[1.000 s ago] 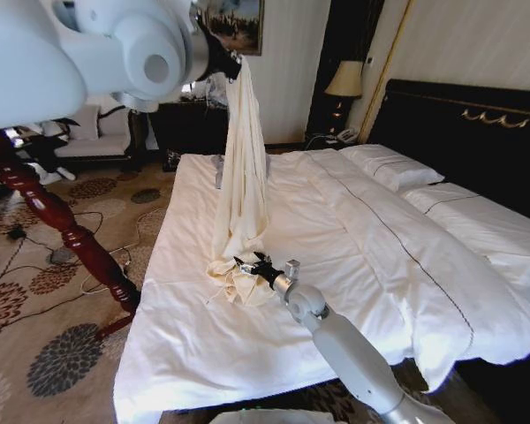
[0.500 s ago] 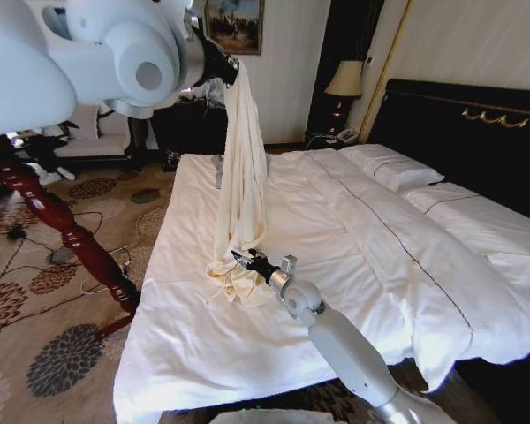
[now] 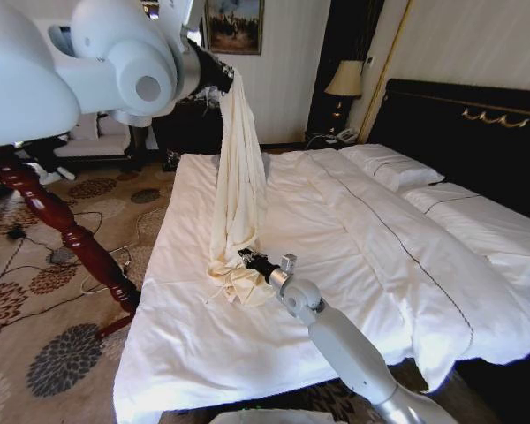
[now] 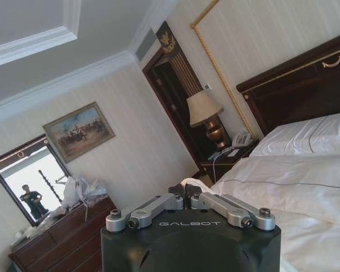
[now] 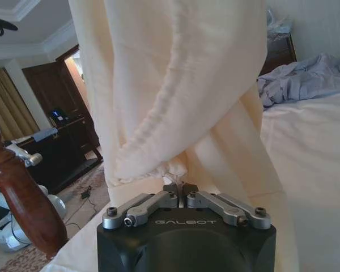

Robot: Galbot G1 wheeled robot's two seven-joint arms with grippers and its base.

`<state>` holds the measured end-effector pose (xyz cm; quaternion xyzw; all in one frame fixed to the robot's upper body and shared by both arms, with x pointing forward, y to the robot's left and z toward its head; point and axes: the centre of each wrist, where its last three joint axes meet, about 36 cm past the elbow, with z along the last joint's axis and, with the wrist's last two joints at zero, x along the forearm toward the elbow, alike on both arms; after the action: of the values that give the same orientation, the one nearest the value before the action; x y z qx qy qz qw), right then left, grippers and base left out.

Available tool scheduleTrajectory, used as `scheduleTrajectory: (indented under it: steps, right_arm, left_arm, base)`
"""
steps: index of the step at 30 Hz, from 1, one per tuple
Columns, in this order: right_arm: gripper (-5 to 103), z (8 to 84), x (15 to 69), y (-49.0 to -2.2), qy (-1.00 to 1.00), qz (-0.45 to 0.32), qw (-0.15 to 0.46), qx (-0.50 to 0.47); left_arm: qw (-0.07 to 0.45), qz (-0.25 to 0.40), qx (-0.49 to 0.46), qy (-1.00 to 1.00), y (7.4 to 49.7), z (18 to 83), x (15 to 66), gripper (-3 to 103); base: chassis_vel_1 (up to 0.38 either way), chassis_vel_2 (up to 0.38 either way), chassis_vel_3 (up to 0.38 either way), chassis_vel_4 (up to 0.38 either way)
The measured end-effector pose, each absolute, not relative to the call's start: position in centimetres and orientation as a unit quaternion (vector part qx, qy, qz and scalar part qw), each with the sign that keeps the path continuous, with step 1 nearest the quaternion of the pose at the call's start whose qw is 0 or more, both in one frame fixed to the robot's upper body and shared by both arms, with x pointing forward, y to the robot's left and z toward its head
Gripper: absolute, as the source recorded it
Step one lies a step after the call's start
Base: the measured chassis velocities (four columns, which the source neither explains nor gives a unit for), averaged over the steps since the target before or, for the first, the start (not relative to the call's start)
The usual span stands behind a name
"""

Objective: Pick up the clothes from the bed and hang them on the clothes hanger.

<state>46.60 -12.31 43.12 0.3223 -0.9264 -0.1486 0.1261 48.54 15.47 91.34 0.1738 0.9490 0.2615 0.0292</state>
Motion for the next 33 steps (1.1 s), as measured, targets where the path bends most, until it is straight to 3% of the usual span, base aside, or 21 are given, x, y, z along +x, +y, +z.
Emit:
scheduleTrajectory:
  steps: [8,14,23,33]
  right_arm:
    - [2,44.2,45.0,-13.9,-0.927,-0.154,0.117,0.32]
    - [2,46.1,43.0,-18.8,-0.94,-0.127,0.104,0.3]
    - [2,54.9,38.9,-26.3,-0.959,-0.103,0.032,0.263]
    - [2,66.1,38.6,-31.5,-0.97,-0.081,-0.032,0.228]
  left_arm:
    - [0.027,0.256,0.156,0.954,17.3,90.7,48.8,1]
    - [0.028,0.25,0.127,0.96,20.6,89.8,48.5,1]
    - [0.034,0.222,0.073,0.972,27.5,87.4,46.3,1]
    - [0.063,0.189,0.052,0.979,30.9,85.9,41.9,1]
  base:
    - [0.0,0.0,0.0,0.0]
    - [0.0,0.0,0.0,0.0]
    - [0.0,0.0,0.0,0.0]
    - [0.0,0.0,0.0,0.0]
